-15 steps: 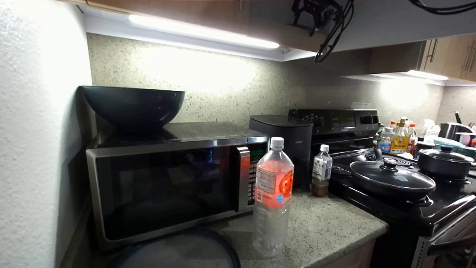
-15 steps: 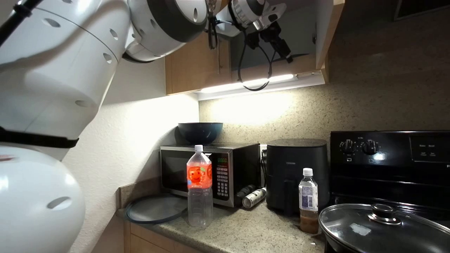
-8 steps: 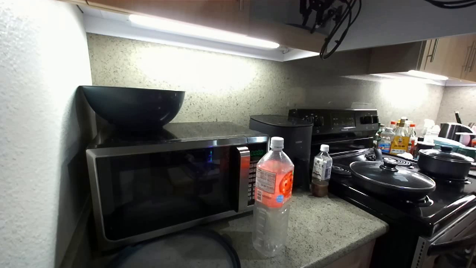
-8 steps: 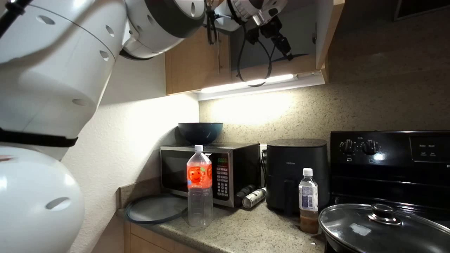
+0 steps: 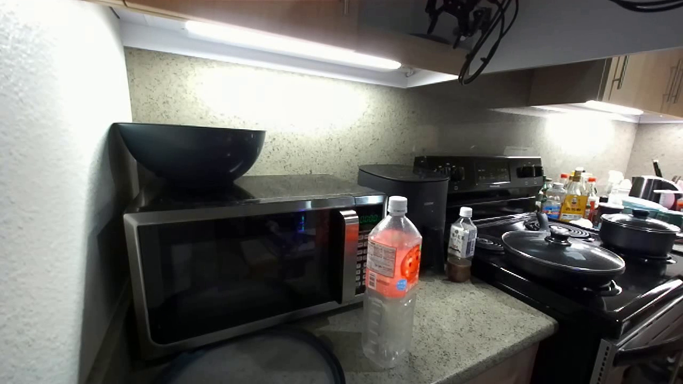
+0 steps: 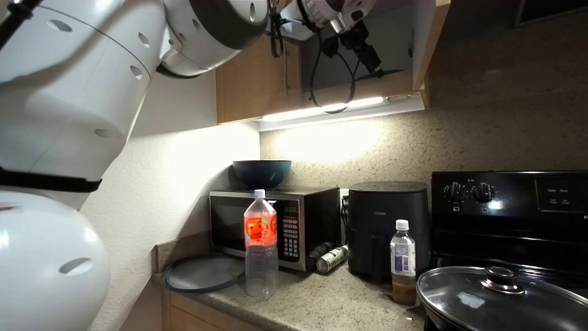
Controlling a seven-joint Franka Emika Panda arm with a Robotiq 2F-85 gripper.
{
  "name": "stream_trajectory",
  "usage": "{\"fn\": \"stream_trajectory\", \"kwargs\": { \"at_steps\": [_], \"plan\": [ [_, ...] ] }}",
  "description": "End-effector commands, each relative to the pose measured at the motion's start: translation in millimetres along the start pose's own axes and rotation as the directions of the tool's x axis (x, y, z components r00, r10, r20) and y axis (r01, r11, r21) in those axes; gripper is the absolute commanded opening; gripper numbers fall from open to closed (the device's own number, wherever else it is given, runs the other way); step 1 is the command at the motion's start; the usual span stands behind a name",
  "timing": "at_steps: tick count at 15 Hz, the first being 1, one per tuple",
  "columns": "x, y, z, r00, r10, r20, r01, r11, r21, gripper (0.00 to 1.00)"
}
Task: Take the lid out of the cupboard and place it on the microwave
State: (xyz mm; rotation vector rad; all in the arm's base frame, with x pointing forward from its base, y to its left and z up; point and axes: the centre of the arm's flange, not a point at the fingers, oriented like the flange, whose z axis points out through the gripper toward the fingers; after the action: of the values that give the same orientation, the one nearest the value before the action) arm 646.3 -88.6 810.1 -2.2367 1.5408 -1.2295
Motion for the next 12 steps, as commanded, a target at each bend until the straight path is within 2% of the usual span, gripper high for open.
{"fn": "stream_trajectory", "kwargs": {
  "at_steps": [1,2,3,7,9,10,12],
  "plan": [
    [1,0,3,0.999,-0.020,0.047,0.020,1.000,0.011,0.64],
    [-2,0,5,0.998,-0.028,0.049,0.028,1.000,0.008,0.63],
    [-5,-1,8,0.998,-0.038,0.050,0.038,0.999,0.004,0.90],
    [-12,-3,20,0.997,-0.051,0.061,0.052,0.999,-0.010,1.00],
    [-14,-2,24,0.996,-0.055,0.065,0.056,0.998,-0.013,1.00],
    [-15,-2,26,0.996,-0.059,0.063,0.060,0.998,-0.014,0.75],
    [-15,-2,23,0.997,-0.060,0.052,0.060,0.998,-0.005,0.71]
  ]
}}
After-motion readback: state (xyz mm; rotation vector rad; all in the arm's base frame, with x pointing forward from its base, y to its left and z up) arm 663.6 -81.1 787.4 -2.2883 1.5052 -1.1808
